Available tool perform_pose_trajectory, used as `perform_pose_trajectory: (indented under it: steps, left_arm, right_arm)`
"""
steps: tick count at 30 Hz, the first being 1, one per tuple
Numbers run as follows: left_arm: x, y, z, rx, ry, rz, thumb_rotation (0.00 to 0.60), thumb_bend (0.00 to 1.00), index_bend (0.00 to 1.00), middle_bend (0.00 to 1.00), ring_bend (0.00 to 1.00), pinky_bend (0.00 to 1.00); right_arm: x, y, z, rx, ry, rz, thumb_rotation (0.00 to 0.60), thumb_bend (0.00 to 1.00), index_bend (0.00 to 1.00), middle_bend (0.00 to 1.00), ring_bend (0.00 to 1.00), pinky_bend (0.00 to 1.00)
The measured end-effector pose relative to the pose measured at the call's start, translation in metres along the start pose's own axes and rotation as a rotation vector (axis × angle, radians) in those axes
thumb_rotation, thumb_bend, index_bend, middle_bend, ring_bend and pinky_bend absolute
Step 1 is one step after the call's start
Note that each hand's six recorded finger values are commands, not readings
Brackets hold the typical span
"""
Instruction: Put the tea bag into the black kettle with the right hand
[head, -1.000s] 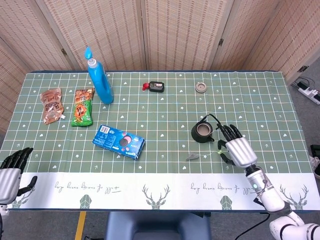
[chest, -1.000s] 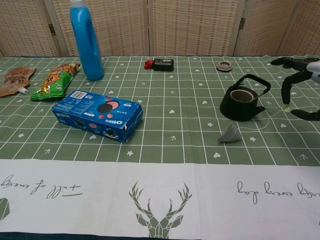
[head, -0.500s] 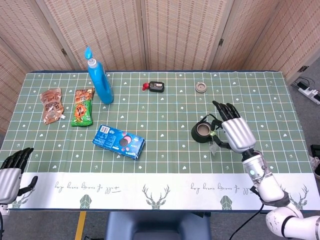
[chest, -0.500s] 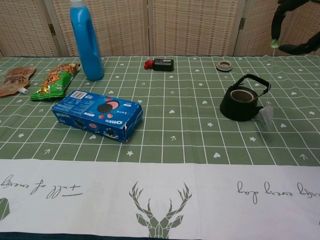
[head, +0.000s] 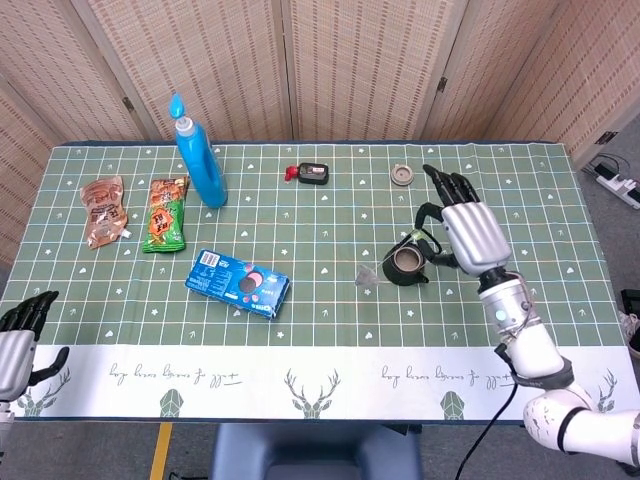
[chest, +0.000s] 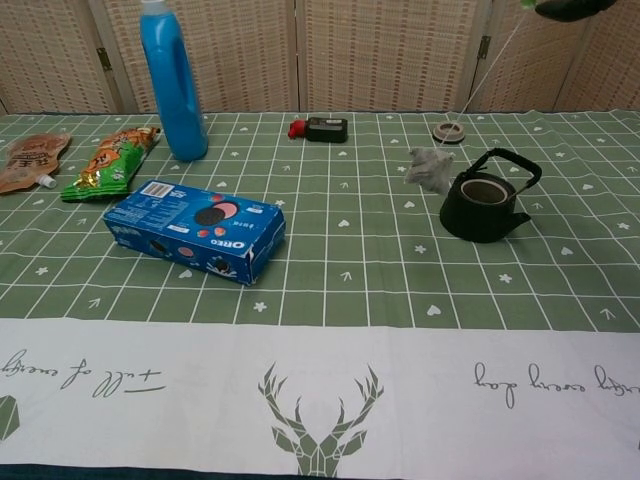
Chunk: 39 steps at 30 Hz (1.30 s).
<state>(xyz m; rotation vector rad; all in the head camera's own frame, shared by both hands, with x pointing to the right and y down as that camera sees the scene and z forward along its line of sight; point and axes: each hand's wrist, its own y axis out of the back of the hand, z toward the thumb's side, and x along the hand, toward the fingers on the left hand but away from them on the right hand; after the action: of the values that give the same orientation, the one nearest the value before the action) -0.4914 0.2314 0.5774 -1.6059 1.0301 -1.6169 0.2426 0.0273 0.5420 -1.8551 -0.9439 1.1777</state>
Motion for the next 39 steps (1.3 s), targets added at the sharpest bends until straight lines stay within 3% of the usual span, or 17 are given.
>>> perform_pose_trajectory:
  steps: [14,39]
  left_arm:
    - [0.003,0.002,-0.008,-0.02,0.021,-0.009,0.6,0.34,0.0,0.05,0.06,0.13]
    - [0.005,-0.003,-0.01,-0.022,0.028,-0.043,0.6,0.34,0.0,0.05,0.06,0.13]
  right_arm:
    - [-0.028,-0.007,-0.013,-0.018,-0.022,-0.004,0.6,0.4,0.5,0.0,0.0,0.0]
    - [-0.042,-0.035,-0.046,-0.044,-0.06,0.035,0.6,0.4,0.5,0.0,0.0,0.0]
